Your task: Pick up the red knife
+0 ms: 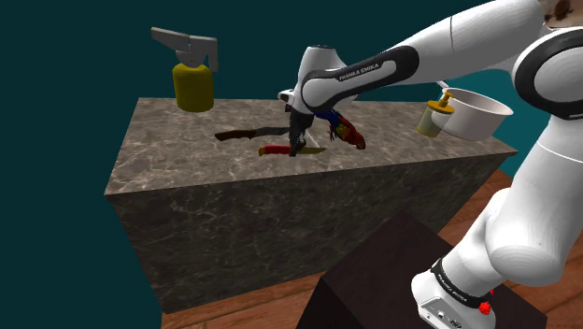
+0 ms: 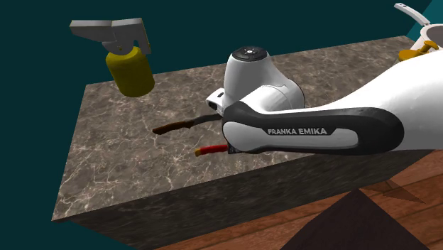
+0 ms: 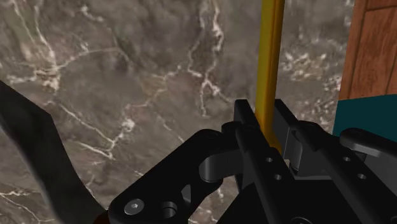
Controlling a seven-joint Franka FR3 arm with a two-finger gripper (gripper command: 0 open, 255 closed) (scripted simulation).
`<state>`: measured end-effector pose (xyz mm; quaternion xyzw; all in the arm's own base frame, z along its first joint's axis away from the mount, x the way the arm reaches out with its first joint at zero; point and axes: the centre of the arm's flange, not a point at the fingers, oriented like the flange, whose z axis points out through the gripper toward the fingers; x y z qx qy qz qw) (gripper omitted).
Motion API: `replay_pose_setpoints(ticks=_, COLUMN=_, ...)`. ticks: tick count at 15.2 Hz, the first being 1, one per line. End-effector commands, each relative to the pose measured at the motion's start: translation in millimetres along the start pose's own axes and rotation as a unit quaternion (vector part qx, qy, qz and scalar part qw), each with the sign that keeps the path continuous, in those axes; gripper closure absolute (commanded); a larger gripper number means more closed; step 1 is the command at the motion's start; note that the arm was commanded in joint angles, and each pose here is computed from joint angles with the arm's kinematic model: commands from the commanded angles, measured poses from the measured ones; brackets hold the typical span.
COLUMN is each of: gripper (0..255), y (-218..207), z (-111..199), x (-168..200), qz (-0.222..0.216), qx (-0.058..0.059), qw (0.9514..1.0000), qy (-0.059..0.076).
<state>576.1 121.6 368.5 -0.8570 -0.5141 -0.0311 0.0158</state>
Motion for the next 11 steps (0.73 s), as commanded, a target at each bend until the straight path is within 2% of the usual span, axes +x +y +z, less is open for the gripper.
replay_pose_setpoints(ticks=1, gripper=255, y=0.0, z=-10.0, x=0.9, qz=0.0, qx=0.0, qw=1.0, qy=0.0)
replay_pose_setpoints(ticks=9, gripper=255, y=0.3, z=-52.1, x=3.9, qz=0.0, qx=0.0, qw=1.0, qy=0.0)
replay_pose_setpoints(ticks=11, gripper=255, y=0.2, z=-52.9, x=3.9, qz=0.0, qx=0.0, qw=1.0, qy=0.0)
